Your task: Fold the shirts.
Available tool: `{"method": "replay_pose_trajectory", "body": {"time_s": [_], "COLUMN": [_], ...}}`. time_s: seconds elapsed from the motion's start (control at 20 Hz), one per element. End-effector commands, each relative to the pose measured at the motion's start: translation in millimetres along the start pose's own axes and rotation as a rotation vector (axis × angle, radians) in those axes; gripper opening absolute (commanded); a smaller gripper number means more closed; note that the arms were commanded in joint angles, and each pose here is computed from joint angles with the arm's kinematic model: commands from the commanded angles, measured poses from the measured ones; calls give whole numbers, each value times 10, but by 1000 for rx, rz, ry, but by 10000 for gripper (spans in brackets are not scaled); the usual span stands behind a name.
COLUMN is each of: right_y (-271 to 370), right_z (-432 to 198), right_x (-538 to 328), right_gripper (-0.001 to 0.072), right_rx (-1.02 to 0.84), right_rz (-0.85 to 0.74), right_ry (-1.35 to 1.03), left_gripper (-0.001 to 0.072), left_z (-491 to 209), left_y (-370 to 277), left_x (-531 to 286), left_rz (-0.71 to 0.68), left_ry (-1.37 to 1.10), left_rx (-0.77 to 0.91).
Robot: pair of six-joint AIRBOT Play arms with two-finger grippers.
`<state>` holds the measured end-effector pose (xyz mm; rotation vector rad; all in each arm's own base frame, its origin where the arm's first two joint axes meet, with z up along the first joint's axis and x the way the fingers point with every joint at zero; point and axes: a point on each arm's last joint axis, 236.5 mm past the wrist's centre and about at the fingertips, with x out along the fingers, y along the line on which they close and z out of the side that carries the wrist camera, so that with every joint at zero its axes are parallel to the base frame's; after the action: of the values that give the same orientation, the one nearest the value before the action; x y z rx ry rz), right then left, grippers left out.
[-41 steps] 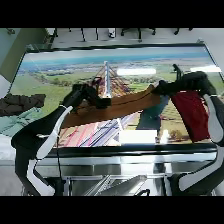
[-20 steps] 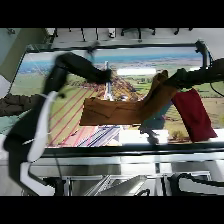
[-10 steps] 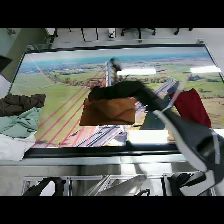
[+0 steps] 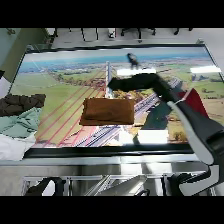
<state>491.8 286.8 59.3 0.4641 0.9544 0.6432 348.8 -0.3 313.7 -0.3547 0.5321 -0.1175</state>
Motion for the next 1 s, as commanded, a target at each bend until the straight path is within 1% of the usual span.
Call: {"method": "replay_pose_trajectory", "body": {"time_s": [0.0, 0.1, 0.2, 0.4, 0.55, 0.7, 0.75, 0.8, 0.85, 0.9, 0.95], "right_y": [-950, -1316, -1522, -1430, -1425, -1392, -1357, -1321, -1269, -1224, -1152], "right_z": [-249, -551, -810, -1130, -1347, -1425, -1427, -1428, -1416, -1372, -1281], "right_x": [-804, -849, -707, -191, 145, 354, 387, 406, 415, 399, 356], "right_gripper": [585, 584, 581, 578, 573, 571, 555, 356, 99, 21, 20], "right_rx": [193, 297, 335, 415, 410, 400, 395, 390, 373, 362, 342], "right_rz": [-111, -132, -135, 5, -9, -21, -19, -15, -3, 7, 20], "right_ry": [186, 256, 302, 383, 420, 415, 411, 412, 415, 414, 404], "left_gripper": [19, 19, 20, 20, 20, 20, 20, 20, 19, 20, 20], "left_z": [11, 2, -20, -97, -125, -118, -109, -99, -87, -75, -63], "left_y": [-219, -353, -461, -566, -573, -579, -589, -602, -615, -620, -627], "left_x": [103, 191, 291, 449, 503, 477, 450, 417, 383, 347, 308], "left_rz": [-56, -91, -120, -150, -154, -153, -154, -156, -157, -155, -153], "left_ry": [24, 57, 92, 147, 163, 157, 151, 144, 136, 127, 119], "left_rx": [42, 64, 81, 84, 83, 86, 89, 92, 96, 100, 105]}}
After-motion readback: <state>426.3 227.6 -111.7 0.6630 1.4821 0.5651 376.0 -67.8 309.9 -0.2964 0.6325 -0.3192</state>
